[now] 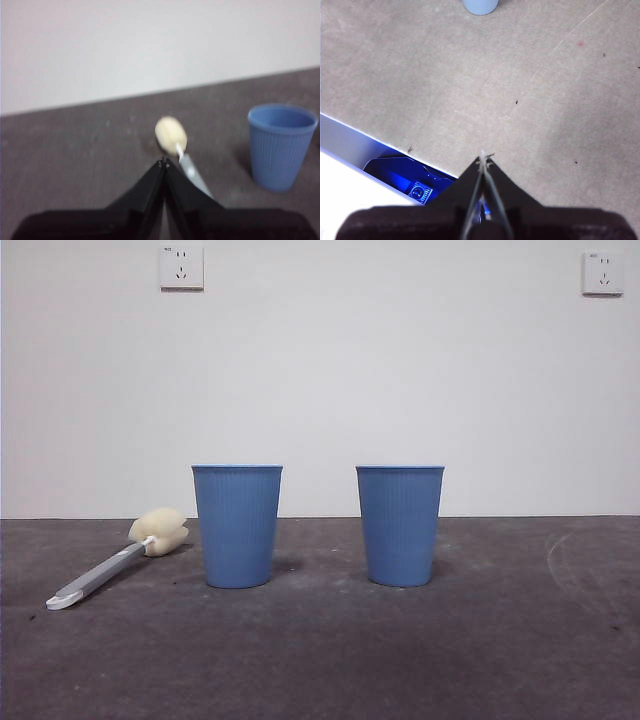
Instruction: Pick up the cup brush,pick up the cup,insert the brush into the cup,clean the cup,put the cup brush back,put the cup back to the fixed position on the table
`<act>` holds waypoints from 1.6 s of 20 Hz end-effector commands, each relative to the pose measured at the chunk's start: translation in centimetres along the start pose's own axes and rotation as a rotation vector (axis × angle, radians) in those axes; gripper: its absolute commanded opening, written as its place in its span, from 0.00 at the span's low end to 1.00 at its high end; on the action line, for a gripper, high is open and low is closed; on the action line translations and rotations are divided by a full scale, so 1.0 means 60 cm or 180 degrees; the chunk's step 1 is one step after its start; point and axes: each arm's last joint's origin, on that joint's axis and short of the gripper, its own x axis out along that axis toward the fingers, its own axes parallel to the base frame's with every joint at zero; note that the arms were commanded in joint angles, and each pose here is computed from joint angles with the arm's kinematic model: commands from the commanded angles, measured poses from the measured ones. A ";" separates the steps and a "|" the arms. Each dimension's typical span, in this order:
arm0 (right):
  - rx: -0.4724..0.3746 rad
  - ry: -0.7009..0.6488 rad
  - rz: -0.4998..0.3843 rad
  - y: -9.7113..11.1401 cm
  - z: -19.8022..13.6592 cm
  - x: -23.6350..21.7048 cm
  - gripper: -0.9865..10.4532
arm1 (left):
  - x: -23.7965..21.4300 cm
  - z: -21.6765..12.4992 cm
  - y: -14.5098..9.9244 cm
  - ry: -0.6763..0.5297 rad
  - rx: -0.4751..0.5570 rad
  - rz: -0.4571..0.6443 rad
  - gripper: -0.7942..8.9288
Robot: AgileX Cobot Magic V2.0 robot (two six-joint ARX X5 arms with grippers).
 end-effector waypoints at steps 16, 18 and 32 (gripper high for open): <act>0.0019 -0.0013 -0.0021 0.000 0.000 0.000 0.09 | -0.001 -0.049 0.006 0.0326 -0.0356 0.0138 0.08; 0.0019 -0.0013 -0.0019 0.000 0.000 0.000 0.09 | 0.000 -0.050 0.006 0.0341 -0.0357 0.0138 0.08; 0.0050 -0.0559 -0.0399 -0.021 0.007 -0.017 0.09 | 0.003 -0.055 0.006 0.0473 -0.0367 0.0136 0.08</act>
